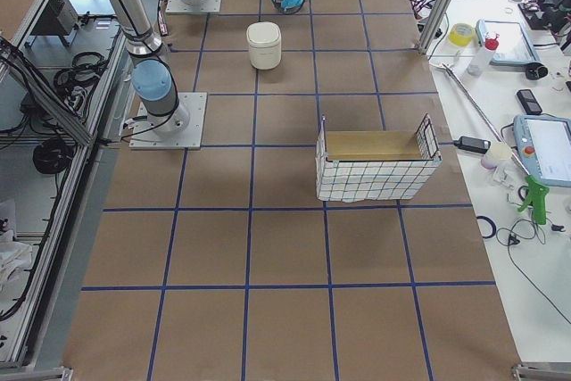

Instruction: Open trash can with right arm

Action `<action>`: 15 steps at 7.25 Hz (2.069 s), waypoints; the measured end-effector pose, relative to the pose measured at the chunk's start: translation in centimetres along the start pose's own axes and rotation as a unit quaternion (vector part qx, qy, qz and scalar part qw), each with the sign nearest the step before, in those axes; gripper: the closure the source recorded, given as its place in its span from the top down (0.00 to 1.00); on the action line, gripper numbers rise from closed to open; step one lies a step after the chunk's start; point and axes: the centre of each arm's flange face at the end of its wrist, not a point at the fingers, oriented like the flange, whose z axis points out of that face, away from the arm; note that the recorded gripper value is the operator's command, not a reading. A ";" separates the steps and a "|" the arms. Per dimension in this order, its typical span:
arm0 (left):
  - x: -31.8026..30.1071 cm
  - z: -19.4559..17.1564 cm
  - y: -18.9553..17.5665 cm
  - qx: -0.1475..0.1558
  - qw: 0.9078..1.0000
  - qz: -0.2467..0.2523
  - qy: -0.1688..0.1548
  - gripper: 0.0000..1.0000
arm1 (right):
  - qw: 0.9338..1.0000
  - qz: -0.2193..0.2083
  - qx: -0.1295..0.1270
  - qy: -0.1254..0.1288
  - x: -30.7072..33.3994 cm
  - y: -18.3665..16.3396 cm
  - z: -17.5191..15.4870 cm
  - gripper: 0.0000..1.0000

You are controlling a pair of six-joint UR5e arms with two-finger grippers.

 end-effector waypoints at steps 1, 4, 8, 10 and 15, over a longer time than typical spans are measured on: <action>0.0 0.0 0.0 0.000 1.000 0.000 0.000 1.00 | 1.000 -0.001 -0.001 0.003 -0.6 0.8 3.4 0.15; 0.0 0.0 0.0 0.000 1.000 0.000 0.000 1.00 | 1.000 -0.013 0.008 0.008 -1.0 2.9 10.9 0.19; 0.0 0.0 0.0 0.000 1.000 0.000 0.000 1.00 | 0.999 -0.017 0.034 0.004 -1.4 2.1 7.0 1.00; 0.0 0.0 0.0 0.000 1.000 0.000 0.000 1.00 | 0.999 -0.016 0.044 0.010 -0.9 0.9 1.0 1.00; 0.0 0.0 0.0 0.000 1.000 0.000 -0.001 1.00 | 0.996 0.000 0.090 0.017 11.3 -5.3 -11.8 1.00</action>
